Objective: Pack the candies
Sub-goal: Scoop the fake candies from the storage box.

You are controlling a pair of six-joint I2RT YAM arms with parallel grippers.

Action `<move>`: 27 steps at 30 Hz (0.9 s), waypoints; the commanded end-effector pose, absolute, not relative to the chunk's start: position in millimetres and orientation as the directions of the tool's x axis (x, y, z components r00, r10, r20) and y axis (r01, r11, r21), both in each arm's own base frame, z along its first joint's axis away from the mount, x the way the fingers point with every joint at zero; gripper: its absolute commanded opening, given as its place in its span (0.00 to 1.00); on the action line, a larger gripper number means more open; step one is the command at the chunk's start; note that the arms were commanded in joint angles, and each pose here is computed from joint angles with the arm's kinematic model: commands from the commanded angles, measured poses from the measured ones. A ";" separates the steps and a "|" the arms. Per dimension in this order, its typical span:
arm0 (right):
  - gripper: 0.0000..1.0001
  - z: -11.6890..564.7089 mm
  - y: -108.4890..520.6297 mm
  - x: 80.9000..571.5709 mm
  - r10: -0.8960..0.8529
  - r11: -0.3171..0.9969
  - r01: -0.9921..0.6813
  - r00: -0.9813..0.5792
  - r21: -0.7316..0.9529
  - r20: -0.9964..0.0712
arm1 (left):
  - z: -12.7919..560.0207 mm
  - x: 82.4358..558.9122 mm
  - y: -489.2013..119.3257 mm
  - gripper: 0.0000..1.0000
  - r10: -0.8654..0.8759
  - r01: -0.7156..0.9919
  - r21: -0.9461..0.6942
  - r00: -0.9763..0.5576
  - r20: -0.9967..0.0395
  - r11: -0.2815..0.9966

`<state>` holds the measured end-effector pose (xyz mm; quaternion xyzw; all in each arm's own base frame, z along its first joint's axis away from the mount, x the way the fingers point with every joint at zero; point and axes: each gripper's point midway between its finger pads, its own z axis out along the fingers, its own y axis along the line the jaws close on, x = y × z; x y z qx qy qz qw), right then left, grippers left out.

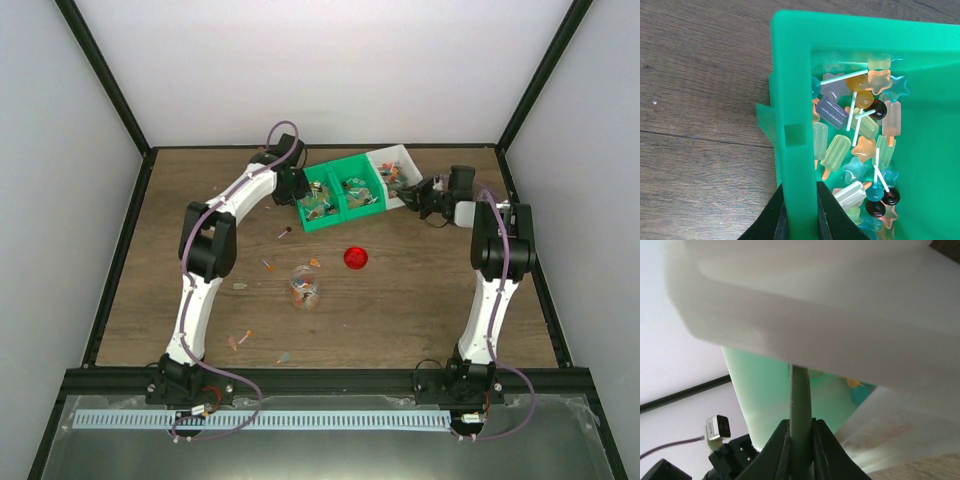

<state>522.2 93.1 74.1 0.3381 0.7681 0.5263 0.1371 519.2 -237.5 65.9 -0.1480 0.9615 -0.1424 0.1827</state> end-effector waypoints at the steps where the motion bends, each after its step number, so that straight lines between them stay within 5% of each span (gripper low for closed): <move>1: 0.01 71.7 133.8 496.1 0.505 0.202 0.248 -0.855 0.948 0.116 | 50.5 497.6 -283.6 0.04 -0.240 -0.129 -0.407 -0.942 -0.234 0.904; 17: 0.01 119.4 136.5 463.5 0.425 0.143 0.041 -0.905 0.989 -0.024 | 67.2 511.4 -276.7 0.04 -0.339 -0.206 -0.425 -0.902 -0.267 0.881; 27: 0.01 108.6 111.5 458.5 0.553 0.258 0.446 -0.796 0.857 0.248 | 71.1 513.8 -274.4 0.04 -0.345 -0.208 -0.421 -0.896 -0.280 0.883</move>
